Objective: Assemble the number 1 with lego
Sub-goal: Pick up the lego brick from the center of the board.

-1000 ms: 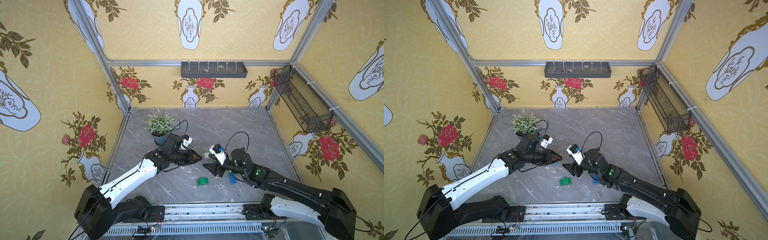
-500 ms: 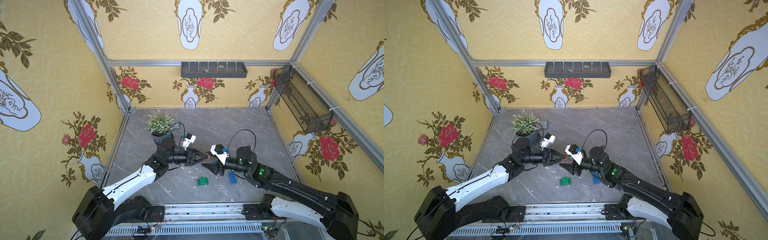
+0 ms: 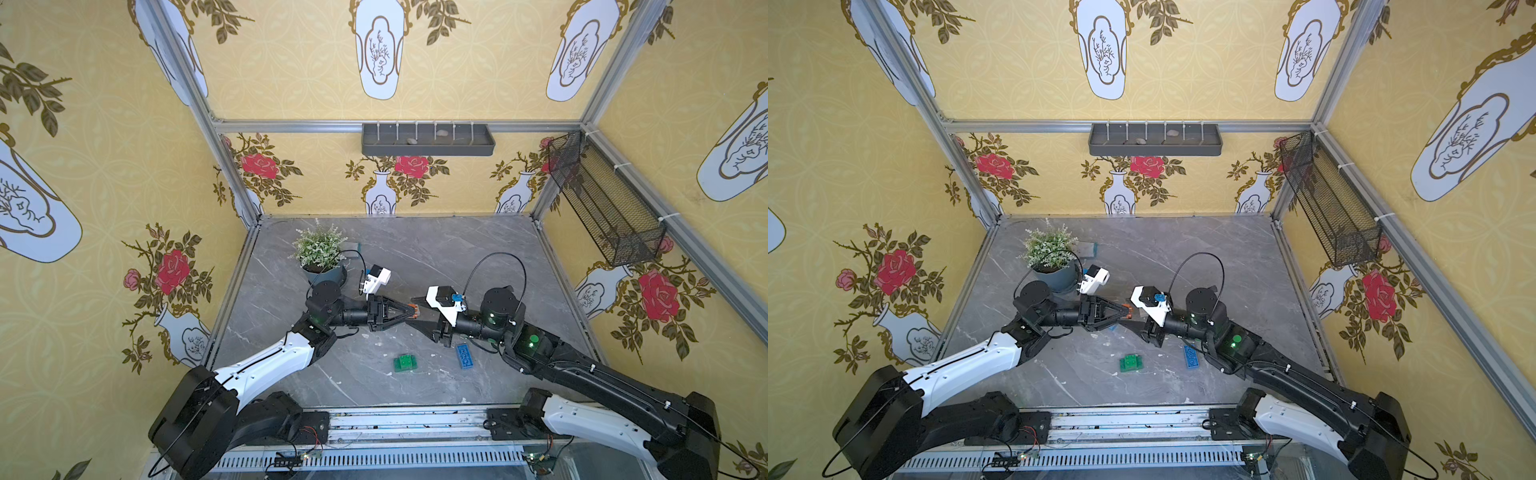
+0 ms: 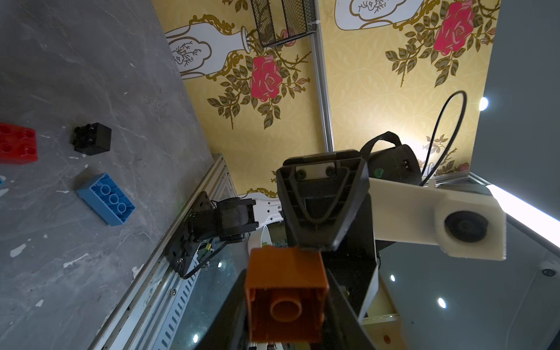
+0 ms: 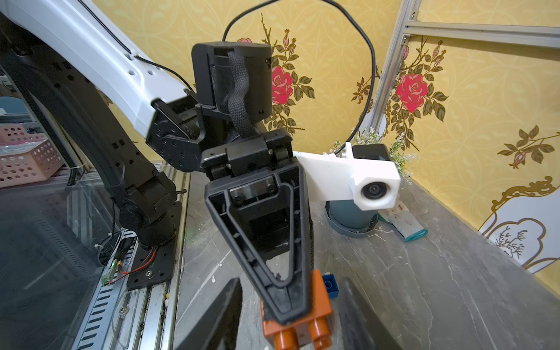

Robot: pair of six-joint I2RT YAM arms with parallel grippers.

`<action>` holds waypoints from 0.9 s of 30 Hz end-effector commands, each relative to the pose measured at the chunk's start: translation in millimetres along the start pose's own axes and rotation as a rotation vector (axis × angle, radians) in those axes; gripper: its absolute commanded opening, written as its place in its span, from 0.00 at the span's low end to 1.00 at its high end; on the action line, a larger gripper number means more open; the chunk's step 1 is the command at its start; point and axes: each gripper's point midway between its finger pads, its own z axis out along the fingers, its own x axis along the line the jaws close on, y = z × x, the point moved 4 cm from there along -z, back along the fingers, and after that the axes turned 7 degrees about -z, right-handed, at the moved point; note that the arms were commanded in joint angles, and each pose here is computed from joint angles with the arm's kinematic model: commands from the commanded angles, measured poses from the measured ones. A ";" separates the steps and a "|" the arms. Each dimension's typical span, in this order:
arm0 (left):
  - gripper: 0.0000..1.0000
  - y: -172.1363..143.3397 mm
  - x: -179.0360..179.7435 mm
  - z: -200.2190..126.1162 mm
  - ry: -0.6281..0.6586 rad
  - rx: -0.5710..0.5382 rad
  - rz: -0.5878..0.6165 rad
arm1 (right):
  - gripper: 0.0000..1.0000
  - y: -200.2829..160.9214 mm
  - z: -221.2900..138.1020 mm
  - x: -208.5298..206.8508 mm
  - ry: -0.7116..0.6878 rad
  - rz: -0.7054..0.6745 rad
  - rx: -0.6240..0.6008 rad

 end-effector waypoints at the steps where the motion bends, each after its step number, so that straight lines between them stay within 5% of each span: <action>1: 0.26 -1.0 -15.5 -1.2 -0.088 0.013 0.050 | 0.49 -1.0 -0.4 3.9 0.030 -0.007 0.007; 10: 0.25 -3.8 -15.3 -1.5 -0.102 0.032 0.047 | 0.41 -7.2 0.4 -1.9 -0.003 -0.046 0.060; 20: 0.23 -4.9 -14.7 -2.4 -0.103 0.030 0.049 | 0.44 1.3 4.1 -0.7 0.025 -0.042 0.031; 27: 0.24 -5.1 -12.7 -3.0 -0.103 0.025 0.044 | 0.29 0.8 6.5 -0.2 0.035 -0.044 0.032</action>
